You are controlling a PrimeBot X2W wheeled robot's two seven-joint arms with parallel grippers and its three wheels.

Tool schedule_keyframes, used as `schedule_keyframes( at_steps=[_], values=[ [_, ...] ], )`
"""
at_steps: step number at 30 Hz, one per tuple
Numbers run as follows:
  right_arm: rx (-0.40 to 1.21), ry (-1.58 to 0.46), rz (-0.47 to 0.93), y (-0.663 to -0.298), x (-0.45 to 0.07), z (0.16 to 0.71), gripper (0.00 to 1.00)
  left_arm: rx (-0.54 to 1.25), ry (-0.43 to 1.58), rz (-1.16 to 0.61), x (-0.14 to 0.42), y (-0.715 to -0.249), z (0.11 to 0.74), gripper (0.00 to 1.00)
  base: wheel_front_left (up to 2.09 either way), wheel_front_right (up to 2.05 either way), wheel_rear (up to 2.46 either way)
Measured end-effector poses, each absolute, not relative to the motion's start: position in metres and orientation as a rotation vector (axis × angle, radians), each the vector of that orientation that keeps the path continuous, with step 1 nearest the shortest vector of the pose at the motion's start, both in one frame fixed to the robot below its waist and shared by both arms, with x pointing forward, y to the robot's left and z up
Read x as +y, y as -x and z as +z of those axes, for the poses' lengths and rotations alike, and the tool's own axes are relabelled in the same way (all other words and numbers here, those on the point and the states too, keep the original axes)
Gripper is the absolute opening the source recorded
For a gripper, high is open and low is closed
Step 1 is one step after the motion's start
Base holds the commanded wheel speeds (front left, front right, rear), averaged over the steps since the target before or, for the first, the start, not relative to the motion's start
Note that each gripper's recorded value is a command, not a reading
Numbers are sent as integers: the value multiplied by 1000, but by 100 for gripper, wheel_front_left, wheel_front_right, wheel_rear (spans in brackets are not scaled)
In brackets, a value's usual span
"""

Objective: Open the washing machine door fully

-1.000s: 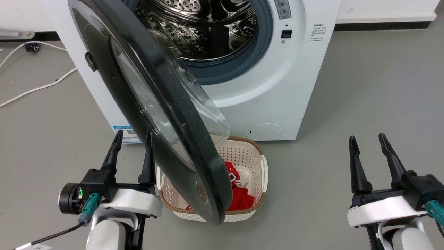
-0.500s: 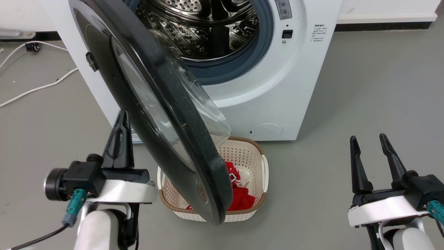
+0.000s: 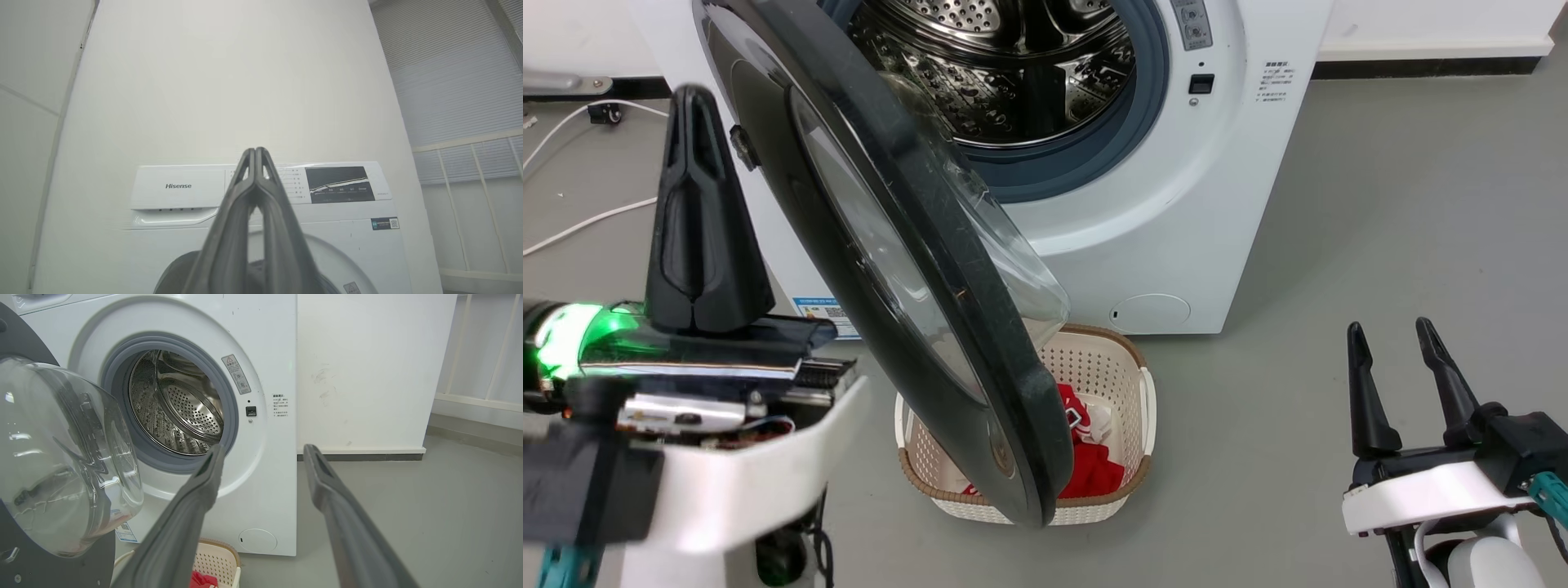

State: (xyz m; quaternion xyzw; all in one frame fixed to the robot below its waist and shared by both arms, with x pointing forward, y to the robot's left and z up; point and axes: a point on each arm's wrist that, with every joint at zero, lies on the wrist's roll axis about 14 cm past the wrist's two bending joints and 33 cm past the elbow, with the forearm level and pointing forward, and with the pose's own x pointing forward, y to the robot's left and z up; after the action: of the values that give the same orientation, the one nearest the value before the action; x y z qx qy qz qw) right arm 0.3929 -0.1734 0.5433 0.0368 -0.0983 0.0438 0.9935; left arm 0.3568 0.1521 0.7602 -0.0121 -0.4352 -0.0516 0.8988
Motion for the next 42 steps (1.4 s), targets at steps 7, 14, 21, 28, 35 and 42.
schedule_keyframes(
  at_steps=[7, 14, 21, 28, 35, 42],
  values=[
    [-195, -78, 79, -391, -176, 543, 100, -1100, 89, -319, 101, -306, 805, 0, 0, 0, 0],
    [-188, -79, 82, -391, -175, 540, 100, -858, 193, -542, 45, -308, 756, 0, 0, 0, 0],
    [-176, -76, 101, -392, -168, 537, 100, -394, 206, -646, 8, -322, 661, 0, 0, 0, 0],
    [-168, -75, 106, -392, -167, 534, 100, -40, 173, -632, 4, -321, 577, 0, 0, 0, 0],
    [-150, -86, 107, -392, -166, 528, 100, -53, 125, -567, 12, -339, 561, 0, 0, 0, 0],
    [-136, -102, 92, -391, -171, 523, 100, -126, 140, -511, 13, -359, 565, 0, 0, 0, 0]
  ],
)
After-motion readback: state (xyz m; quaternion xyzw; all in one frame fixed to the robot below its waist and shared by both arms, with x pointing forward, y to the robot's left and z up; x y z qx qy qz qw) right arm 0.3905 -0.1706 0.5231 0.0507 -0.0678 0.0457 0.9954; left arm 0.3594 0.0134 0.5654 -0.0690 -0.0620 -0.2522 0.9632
